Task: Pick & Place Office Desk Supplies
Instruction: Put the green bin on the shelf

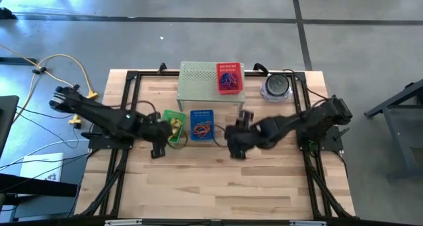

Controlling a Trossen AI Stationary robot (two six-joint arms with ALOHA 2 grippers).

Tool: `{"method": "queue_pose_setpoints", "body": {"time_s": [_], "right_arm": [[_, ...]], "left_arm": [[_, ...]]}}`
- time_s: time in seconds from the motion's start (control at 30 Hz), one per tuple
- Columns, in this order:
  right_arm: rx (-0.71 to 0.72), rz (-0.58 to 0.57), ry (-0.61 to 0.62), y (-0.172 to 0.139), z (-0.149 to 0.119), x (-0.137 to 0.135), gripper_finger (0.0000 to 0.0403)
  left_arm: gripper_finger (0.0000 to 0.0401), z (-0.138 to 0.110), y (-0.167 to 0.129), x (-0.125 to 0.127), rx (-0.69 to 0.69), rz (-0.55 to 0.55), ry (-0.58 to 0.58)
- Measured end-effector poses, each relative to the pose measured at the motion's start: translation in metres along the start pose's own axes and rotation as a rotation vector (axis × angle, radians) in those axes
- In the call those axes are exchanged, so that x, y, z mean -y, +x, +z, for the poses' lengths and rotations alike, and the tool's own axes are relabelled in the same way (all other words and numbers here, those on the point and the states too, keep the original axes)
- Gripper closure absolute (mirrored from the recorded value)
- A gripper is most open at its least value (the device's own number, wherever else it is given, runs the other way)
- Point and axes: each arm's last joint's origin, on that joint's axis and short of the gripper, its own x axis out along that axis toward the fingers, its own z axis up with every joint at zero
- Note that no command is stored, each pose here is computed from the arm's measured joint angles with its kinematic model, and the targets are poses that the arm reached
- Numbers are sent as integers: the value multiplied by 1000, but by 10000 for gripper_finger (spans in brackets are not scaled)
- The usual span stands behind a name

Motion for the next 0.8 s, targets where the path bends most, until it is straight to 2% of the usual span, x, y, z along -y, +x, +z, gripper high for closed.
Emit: {"method": "queue_pose_setpoints", "body": {"time_s": [0.07,0.13,0.37,0.6,0.8], "right_arm": [[8,64,64,-4,-7,-18,211],[19,86,58,-9,-17,-35,211],[152,48,68,-19,-38,-70,211],[240,-18,3,-15,-45,-80,211],[217,-17,11,-3,-47,-77,211]], "left_arm": [[218,-2,10,10,-61,23,77],[217,-5,20,20,-116,40,142],[217,-14,50,46,-259,87,374],[217,-14,62,51,-271,174,510],[217,-8,68,41,-277,182,508]]}}
